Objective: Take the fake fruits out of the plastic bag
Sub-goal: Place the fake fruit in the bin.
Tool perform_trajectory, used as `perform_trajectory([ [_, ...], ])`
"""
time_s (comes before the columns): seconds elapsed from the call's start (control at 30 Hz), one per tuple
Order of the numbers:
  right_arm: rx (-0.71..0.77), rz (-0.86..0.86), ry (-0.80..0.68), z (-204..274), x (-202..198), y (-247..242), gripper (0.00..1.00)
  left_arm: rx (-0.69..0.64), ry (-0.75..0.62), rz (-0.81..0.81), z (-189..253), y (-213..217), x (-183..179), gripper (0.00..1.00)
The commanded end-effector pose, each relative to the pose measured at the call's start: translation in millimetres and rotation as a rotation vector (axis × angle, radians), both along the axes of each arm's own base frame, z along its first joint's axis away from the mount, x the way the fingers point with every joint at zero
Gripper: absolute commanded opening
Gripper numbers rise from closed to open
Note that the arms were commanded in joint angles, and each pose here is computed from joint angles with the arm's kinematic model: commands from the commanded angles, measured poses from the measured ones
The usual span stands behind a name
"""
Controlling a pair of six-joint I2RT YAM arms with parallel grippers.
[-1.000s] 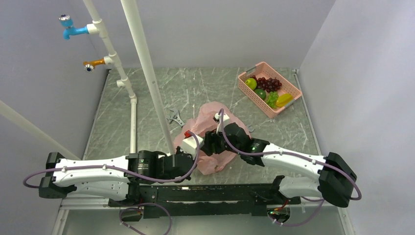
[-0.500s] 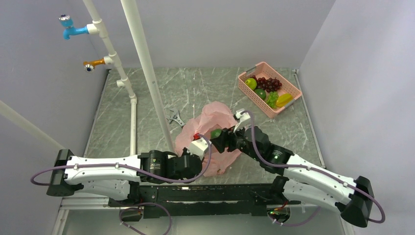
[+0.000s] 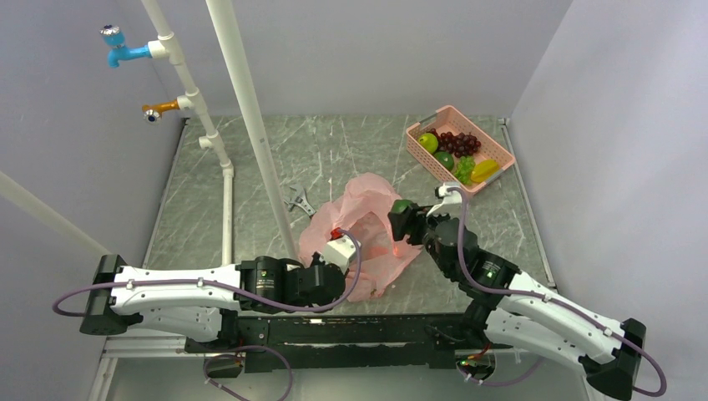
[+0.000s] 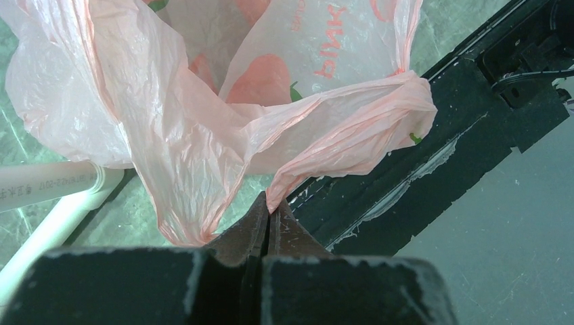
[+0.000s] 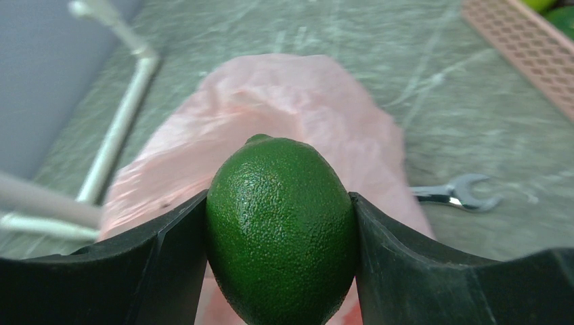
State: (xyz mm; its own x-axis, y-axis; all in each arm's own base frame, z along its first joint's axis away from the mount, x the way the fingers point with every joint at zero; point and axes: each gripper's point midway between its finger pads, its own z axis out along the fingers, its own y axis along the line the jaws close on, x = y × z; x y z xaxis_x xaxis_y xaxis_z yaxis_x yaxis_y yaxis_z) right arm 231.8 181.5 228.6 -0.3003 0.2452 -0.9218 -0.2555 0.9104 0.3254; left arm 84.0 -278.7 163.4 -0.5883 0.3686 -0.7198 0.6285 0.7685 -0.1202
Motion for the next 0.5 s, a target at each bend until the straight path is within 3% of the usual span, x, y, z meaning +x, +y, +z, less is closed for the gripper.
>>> perform_trajectory([
  [0.0, -0.042, -0.254, -0.063, 37, 23, -45, 0.00, -0.036, -0.004, -0.014, 12, -6, -2, 0.00],
  [0.27, 0.031, -0.391, -0.026, 46, 70, -88, 0.00, -0.032, -0.003, -0.014, 11, -6, -2, 0.00],
  [0.47, -0.008, -0.544, 0.063, 39, 120, -130, 0.00, -0.019, -0.005, -0.004, 10, -1, -1, 0.00],
])
